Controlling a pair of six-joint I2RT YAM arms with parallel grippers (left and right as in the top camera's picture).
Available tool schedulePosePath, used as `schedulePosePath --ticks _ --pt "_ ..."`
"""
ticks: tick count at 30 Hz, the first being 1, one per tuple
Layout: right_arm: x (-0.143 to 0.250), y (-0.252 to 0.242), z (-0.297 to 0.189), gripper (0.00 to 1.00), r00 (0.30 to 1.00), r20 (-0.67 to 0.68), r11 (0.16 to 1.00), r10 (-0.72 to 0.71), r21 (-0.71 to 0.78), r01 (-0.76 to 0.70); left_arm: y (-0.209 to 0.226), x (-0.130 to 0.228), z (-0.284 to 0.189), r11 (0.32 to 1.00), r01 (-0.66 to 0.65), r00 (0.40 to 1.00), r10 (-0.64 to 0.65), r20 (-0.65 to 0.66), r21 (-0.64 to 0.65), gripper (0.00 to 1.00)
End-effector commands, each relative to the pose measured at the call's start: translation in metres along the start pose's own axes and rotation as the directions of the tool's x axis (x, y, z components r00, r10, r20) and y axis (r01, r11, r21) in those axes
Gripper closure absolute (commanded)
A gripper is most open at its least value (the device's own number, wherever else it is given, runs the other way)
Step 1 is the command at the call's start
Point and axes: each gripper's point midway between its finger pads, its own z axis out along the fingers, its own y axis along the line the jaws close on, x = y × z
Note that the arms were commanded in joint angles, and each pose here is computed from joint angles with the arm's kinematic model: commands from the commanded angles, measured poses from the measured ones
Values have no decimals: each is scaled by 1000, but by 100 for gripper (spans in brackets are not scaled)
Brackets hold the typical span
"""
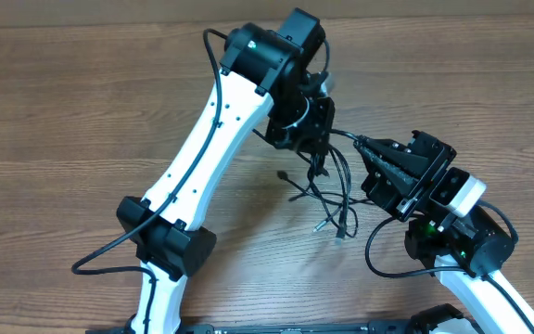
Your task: Untangle cables
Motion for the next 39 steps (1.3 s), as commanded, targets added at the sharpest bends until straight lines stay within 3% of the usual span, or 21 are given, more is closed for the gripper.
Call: schedulePosePath --ticks 1,4,10,16,22,25,26,27,31,35,39 --pt "-5 4 2 96 999 4 998 49 -33 -49 26 -20 -25 996 91 993 -91 72 2 96" --pt "-5 4 2 96 998 3 997 68 -34 -68 61 -38 -45 968 249 960 -245 137 -12 96" --pt "-6 4 2 96 994 5 993 112 -35 -111 133 -62 -89 850 525 820 -517 245 37 96" --pt "-7 5 2 96 992 11 991 126 -38 -126 185 -68 -123 772 628 722 -625 297 98 96" --pt "1 3 2 96 985 -20 985 169 -27 -169 210 -68 -140 731 669 670 -672 315 138 96" --pt "21 -1 1 46 970 -91 974 227 7 -227 207 -68 -141 740 654 682 -667 301 157 96" --pt "29 -3 0 18 960 -121 968 252 22 -251 205 -68 -141 741 651 685 -666 296 163 96" --pt "37 -3 -1 0 950 -147 962 274 35 -272 204 -68 -141 746 645 690 -662 294 166 96" --pt "70 -2 -8 0 875 -260 913 407 95 -397 204 -68 -141 787 598 731 -613 301 150 96" --pt "110 0 -23 0 728 -362 813 582 224 -538 198 -69 -140 884 451 829 -466 310 122 96" --pt "151 9 -47 0 536 -434 687 724 384 -617 166 -70 -142 979 82 938 -139 318 185 96"
